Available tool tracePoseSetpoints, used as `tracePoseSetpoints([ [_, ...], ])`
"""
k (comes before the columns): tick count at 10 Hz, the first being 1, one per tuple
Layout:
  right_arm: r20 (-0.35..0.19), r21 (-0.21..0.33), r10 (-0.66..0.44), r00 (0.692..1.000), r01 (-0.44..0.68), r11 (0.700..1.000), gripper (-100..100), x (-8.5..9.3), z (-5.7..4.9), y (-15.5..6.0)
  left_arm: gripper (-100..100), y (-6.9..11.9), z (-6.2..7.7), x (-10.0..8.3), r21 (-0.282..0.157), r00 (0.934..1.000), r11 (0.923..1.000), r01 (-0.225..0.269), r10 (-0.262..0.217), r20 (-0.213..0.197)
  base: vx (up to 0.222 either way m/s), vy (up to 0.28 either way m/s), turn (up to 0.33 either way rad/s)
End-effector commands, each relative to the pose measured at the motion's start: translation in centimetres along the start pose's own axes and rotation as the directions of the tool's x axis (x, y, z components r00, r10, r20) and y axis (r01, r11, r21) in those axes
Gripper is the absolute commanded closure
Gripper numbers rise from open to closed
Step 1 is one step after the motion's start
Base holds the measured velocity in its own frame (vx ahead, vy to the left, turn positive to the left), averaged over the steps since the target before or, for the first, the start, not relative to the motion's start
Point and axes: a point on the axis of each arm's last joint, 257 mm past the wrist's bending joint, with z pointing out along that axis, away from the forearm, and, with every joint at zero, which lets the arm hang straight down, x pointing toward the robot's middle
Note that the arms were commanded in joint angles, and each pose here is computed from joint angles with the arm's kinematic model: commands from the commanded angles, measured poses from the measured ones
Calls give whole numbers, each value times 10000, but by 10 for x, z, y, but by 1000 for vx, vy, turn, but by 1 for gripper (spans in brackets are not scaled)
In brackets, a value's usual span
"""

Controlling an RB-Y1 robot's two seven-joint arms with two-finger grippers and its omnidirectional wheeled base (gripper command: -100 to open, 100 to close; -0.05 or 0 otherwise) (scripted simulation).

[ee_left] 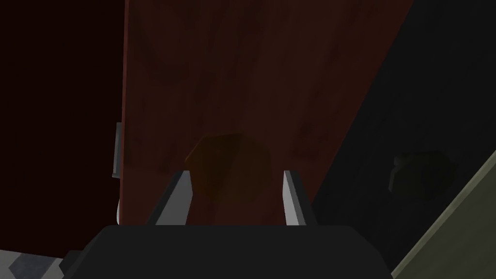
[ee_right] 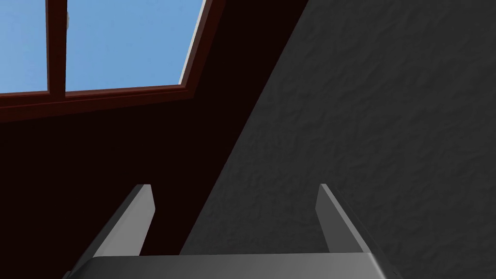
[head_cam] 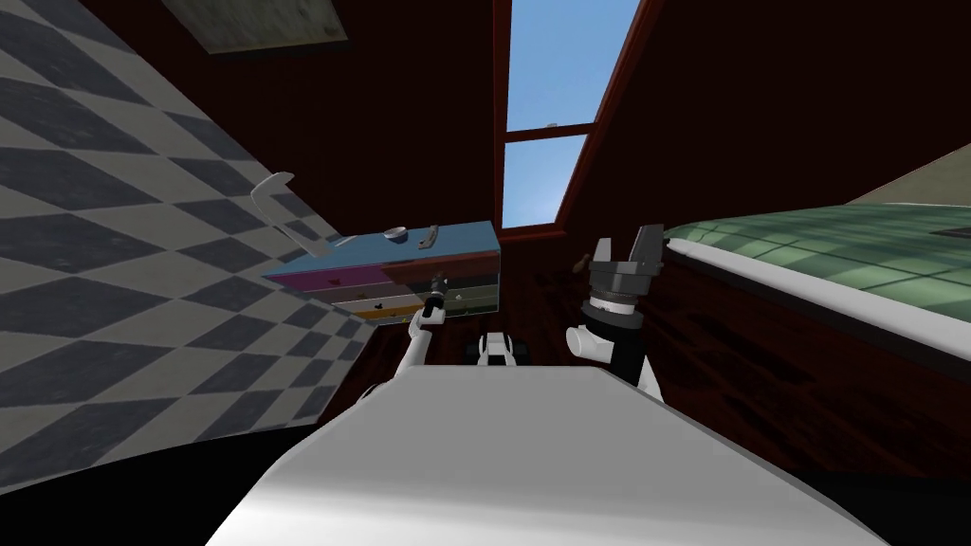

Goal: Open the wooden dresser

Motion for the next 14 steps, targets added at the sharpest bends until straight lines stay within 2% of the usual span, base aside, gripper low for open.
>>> tracePoseSetpoints([
  [1, 0, 2, -3, 10000, 3, 10000, 0, 0, 0, 0, 100, 1, -18, 15, -41, 9970, 9993, -364, 360, -686, 130, -27, 416],
  [2, 0, 3, -3, 10000, 3, 10000, 0, 0, 0, 0, 100, 1, -19, 27, -35, 9953, 9993, -367, 362, -902, 115, -28, 282],
  [3, 0, 0, -1, 10000, 1, 10000, 0, 0, 0, 0, 100, 2, -30, 35, -55, 9909, 9987, -498, 487, -1258, 101, -27, 279],
  [4, 0, 2, -3, 10000, 3, 10000, 0, 0, 0, 0, 100, 4, -30, 42, -89, 9894, 9987, -497, 480, -1374, 76, -23, 191],
  [5, 0, 0, -1, 10000, 1, 10000, 0, 0, 0, 0, 100, 7, -43, 53, -144, 9827, 9981, -595, 561, -1766, 88, -10, 338],
  [6, 0, 2, -3, 10000, 3, 10000, 0, 0, 0, 0, 100, 8, -43, 57, -169, 9811, 9981, -590, 549, -1855, 76, -12, 177],
  [7, -1, 0, -1, 10000, 1, 10000, 0, 0, 0, 0, 100, 13, -57, 68, -280, 9728, 9974, -663, 583, -2241, 82, -22, 294],
  [8, 0, 2, -3, 10000, 3, 10000, 0, 0, 0, 0, 100, 13, -58, 74, -277, 9706, 9975, -649, 566, -2339, 68, -23, 201],
  [9, 0, 0, -1, 10000, 1, 10000, 0, 0, 0, 0, 100, 17, -73, 87, -376, 9595, 9970, -678, 548, -2763, 70, -16, 271],
  [10, 0, 1, -2, 10000, 2, 10000, 0, 0, 0, 0, 100, 19, -74, 91, -413, 9579, 9969, -673, 529, -2822, 71, -30, 210],
  [11, 0, 0, -1, 10000, 1, 10000, 0, 0, 0, 0, 100, 26, -90, 102, -602, 9464, 9958, -691, 463, -3197, 91, -38, 366],
  [12, 0, 1, -3, 10000, 3, 10000, 0, 0, 0, 0, 100, 26, -91, 108, -580, 9431, 9961, -663, 436, -3297, 73, -38, 169],
  [13, -1, 0, -1, 10000, 1, 10000, 0, 0, 0, 0, 100, 33, -109, 119, -803, 9300, 9946, -655, 317, -3662, 75, -41, 307],
  [14, 0, 1, -2, 10000, 2, 10000, 0, 0, 0, 0, 100, 32, -110, 125, -779, 9263, 9950, -621, 284, -3758, 60, -41, 182],
])
